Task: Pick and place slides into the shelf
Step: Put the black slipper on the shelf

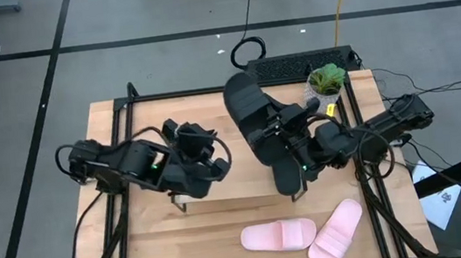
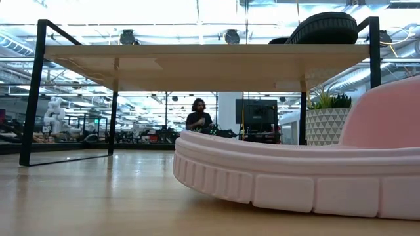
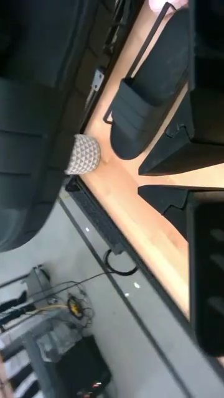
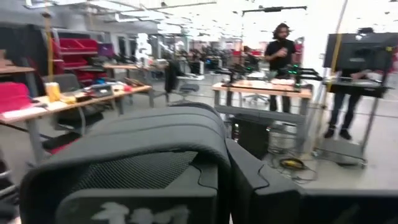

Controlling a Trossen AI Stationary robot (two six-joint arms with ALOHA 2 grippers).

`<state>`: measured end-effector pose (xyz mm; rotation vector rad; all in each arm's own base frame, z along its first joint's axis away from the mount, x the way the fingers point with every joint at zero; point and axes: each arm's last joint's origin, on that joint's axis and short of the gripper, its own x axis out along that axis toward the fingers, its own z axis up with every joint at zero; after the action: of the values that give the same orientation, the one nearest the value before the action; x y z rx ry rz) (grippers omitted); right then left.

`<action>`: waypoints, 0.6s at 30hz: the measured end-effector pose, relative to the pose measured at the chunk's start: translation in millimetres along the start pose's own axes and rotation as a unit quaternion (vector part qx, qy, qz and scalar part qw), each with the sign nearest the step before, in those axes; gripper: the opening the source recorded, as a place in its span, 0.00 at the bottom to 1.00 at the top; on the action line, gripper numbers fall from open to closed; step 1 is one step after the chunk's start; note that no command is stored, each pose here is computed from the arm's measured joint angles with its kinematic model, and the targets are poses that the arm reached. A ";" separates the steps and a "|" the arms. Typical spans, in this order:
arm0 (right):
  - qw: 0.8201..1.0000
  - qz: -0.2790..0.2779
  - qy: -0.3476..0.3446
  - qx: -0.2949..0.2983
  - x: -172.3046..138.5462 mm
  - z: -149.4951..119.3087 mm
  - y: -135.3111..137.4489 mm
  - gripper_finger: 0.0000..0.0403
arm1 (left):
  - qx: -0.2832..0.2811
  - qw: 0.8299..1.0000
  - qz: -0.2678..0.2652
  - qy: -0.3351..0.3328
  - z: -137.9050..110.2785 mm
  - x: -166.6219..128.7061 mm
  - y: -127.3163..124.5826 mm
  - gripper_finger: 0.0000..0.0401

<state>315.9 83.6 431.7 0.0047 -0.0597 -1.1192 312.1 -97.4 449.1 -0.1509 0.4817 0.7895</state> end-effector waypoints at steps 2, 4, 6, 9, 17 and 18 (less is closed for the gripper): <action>1.000 0.005 -0.004 -0.004 2.9 0.4 -0.1 0.00 | -0.015 1.000 0.003 0.006 -7.1 5.8 -4.8 0.09; 1.000 0.001 -0.005 -0.013 5.9 0.5 -0.8 0.00 | -0.031 0.999 0.008 0.014 -14.6 11.3 -8.7 0.09; 1.000 -0.005 -0.005 -0.026 9.1 0.4 -1.6 0.00 | -0.055 0.998 0.010 0.016 -20.5 16.1 -12.6 0.09; 0.999 -0.014 -0.004 -0.044 15.1 0.1 -3.0 0.00 | -0.084 0.996 0.006 0.016 -27.5 15.9 -17.6 0.09; 0.997 -0.024 -0.009 -0.074 30.5 -1.4 -5.8 0.00 | -0.195 0.979 0.029 -0.044 -43.6 1.4 -23.5 0.09; 0.997 -0.020 -0.011 -0.073 32.1 -1.5 -5.8 0.00 | -0.210 0.975 0.034 -0.058 -45.3 -2.1 -22.9 0.09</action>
<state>324.7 52.2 431.5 -0.1382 0.0024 -1.1612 310.9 -128.6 409.1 -0.4805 0.2031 0.9552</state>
